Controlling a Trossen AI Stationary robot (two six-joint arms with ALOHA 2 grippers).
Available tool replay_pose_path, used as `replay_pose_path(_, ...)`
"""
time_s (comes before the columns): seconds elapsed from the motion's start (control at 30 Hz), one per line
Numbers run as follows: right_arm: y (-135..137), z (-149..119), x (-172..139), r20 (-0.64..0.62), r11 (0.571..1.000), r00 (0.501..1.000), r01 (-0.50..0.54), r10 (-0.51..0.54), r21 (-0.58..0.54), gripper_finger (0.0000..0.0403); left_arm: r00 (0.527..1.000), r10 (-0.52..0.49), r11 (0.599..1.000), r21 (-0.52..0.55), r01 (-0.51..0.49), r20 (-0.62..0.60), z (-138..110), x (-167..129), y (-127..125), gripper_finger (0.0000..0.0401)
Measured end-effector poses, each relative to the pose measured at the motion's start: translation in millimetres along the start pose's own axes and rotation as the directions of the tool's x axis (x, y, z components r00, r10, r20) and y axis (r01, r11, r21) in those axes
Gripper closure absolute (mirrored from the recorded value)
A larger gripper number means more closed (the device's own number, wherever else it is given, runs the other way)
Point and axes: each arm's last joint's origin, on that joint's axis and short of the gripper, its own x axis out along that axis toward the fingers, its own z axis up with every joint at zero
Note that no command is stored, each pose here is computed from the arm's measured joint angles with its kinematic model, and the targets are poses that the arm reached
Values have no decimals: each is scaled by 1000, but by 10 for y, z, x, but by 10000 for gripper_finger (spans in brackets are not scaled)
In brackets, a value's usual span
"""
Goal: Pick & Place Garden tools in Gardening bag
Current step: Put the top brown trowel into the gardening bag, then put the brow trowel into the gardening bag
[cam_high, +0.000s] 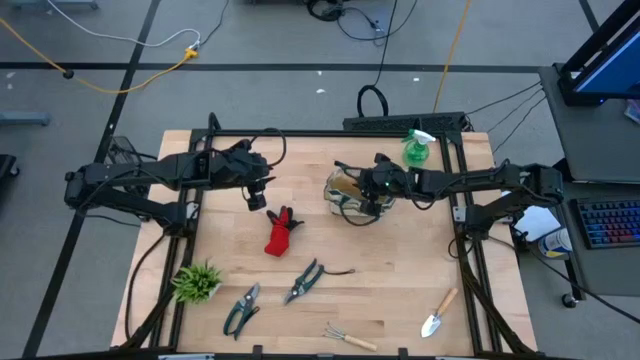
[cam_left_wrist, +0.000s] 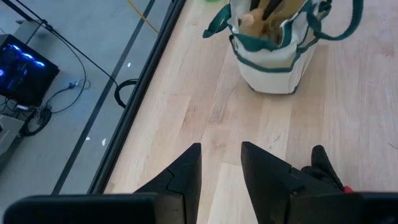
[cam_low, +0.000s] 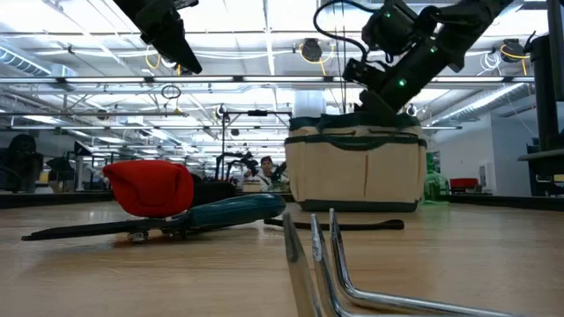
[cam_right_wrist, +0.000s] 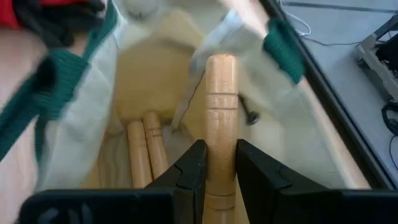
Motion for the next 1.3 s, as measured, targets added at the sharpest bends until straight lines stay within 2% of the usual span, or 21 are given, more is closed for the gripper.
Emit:
replay_pose_path(0.17, 16, -114, 20, -23, 1000, 1000, -4, 4, -18, 323, 1000, -1, 1000, -1, 1, 0, 0, 0, 0, 283)
replay_pose_path(0.4, 53, -244, 34, -55, 998, 996, -65, 64, -24, 325, 1000, -3, 1000, -3, 3, 1, 1, -1, -1, 283)
replay_pose_path(0.53, 56, -274, 37, -63, 998, 996, -66, 64, -25, 322, 1000, -3, 1000, -3, 3, 1, 1, -1, -1, 283)
replay_pose_path(1.1, 56, -270, 39, -54, 997, 996, -65, 64, -33, 213, 1000, -3, 1000, -10, 3, 1, 1, -1, 0, 283)
replay_pose_path(1.3, 51, -227, 40, -9, 998, 998, -59, 58, -26, 193, 1000, -3, 1000, -10, 3, 1, 1, -1, 0, 283)
